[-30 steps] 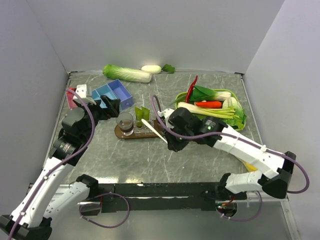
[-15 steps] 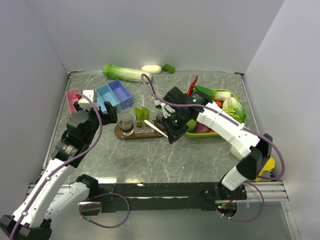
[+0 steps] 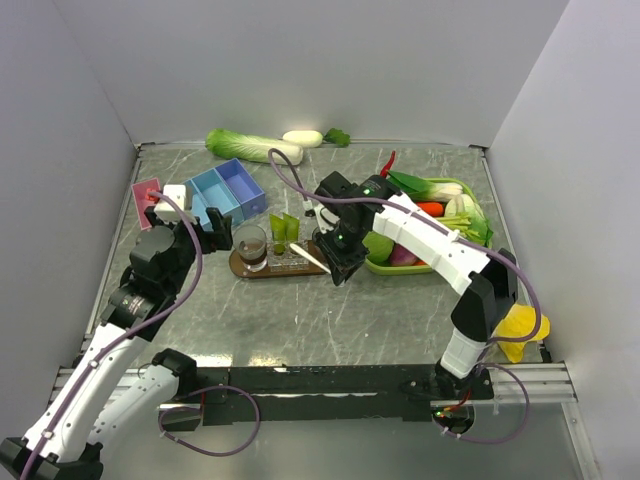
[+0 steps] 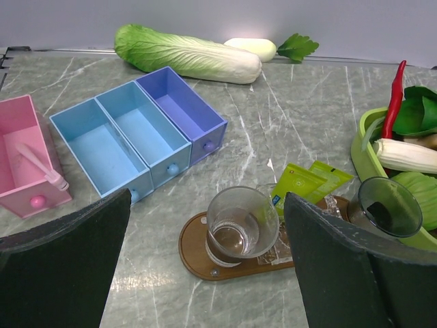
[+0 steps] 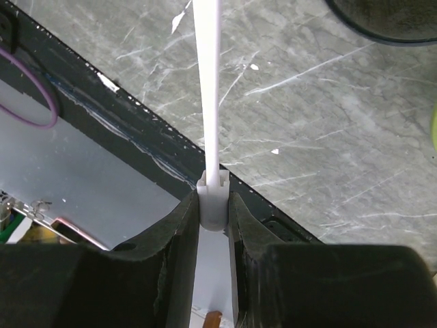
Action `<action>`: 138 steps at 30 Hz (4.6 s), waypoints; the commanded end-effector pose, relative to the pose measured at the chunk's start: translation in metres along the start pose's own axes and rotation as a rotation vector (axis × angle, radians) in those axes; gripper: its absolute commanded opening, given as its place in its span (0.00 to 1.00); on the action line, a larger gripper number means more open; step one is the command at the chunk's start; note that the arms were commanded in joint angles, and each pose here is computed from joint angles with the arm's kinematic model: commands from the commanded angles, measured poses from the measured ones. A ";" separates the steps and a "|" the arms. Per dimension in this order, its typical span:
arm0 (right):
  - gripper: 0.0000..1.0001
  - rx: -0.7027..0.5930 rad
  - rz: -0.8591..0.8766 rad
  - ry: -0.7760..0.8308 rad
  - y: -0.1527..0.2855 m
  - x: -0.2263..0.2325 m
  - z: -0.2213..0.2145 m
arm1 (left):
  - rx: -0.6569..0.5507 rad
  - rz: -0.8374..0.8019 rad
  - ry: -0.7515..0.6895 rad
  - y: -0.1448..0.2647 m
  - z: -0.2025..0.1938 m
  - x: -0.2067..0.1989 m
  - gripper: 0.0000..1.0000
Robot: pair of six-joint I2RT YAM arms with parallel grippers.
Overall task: Prepare toiletry sets of a toothbrush and toothpaste on the tray
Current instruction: Place the toothbrush in the toothpaste holder.
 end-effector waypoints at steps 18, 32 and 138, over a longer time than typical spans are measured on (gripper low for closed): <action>0.00 0.117 -0.025 -0.079 0.006 -0.011 -0.013 | -0.030 -0.029 -0.007 0.003 0.005 -0.002 0.97; 0.00 0.140 -0.006 -0.086 -0.001 -0.011 -0.010 | -0.032 -0.035 -0.008 0.003 0.004 -0.002 0.97; 0.55 -0.176 -0.095 -0.091 0.021 -0.019 0.068 | -0.010 -0.034 -0.019 -0.001 -0.006 0.000 0.97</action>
Point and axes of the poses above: each gripper's point midway between its finger pads, its own y axis back along the fingers, its own x axis along the line the jaws close on, z = x × y, the point moved 4 cm from there along y, back along the fingers, and after that the axes turned 14 degrees about y, right-handed, at the moved point
